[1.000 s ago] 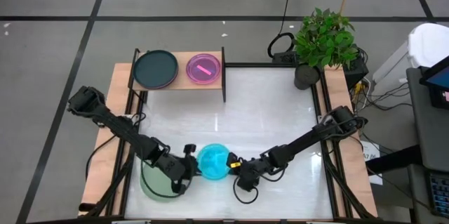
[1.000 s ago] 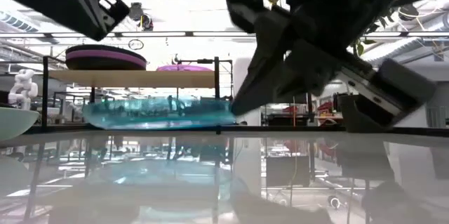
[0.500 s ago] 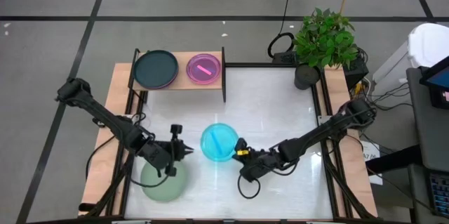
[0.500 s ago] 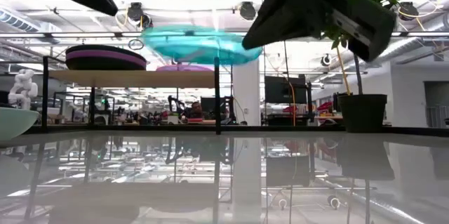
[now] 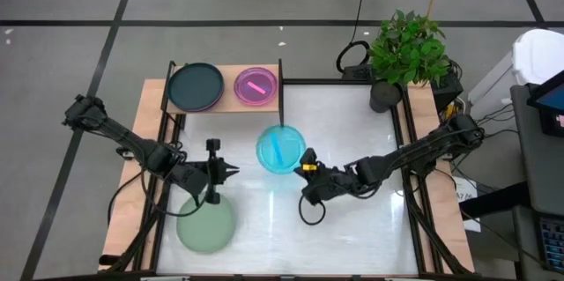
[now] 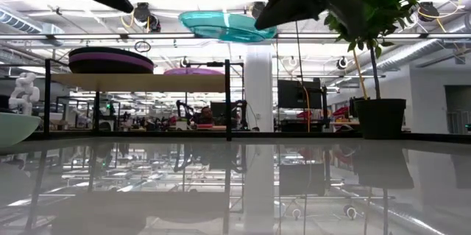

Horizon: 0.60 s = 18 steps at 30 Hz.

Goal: Place and stack plates onto a shelf
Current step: Stack the blue transparent plate on top of the pink transparent plate on the shelf

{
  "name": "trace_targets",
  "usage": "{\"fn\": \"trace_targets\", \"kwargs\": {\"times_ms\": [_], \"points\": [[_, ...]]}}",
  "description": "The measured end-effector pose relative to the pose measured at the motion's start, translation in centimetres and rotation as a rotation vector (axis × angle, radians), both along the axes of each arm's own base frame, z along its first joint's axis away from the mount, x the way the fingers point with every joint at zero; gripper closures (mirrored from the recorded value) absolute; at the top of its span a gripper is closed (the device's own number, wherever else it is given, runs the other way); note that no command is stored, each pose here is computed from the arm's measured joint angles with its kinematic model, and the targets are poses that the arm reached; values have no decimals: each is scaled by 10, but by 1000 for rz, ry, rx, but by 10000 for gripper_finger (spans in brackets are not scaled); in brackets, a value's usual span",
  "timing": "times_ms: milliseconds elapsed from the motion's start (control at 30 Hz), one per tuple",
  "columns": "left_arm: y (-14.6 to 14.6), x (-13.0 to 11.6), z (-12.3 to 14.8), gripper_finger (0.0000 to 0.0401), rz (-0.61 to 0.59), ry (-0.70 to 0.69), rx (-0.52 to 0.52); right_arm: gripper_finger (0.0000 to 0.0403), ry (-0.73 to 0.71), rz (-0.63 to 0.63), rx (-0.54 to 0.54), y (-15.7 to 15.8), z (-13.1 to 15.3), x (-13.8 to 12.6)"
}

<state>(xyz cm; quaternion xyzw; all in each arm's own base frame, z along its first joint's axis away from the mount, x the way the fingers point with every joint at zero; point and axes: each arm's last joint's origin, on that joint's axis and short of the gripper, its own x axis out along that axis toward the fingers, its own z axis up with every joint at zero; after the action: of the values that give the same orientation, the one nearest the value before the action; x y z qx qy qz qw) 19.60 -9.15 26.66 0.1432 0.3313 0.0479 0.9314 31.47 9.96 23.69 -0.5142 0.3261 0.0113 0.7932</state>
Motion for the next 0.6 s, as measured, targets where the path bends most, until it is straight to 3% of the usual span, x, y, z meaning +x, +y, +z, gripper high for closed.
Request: {"fn": "trace_targets", "kwargs": {"times_ms": [300, 600], "points": [[-3, -11, -58, 364, -2, 59, -210, 403, -47, -66, -23, -29, 19, 15], [-5, -15, -80, 364, 0, -26, -271, 403, -98, -72, -86, -71, 32, 29]]}}
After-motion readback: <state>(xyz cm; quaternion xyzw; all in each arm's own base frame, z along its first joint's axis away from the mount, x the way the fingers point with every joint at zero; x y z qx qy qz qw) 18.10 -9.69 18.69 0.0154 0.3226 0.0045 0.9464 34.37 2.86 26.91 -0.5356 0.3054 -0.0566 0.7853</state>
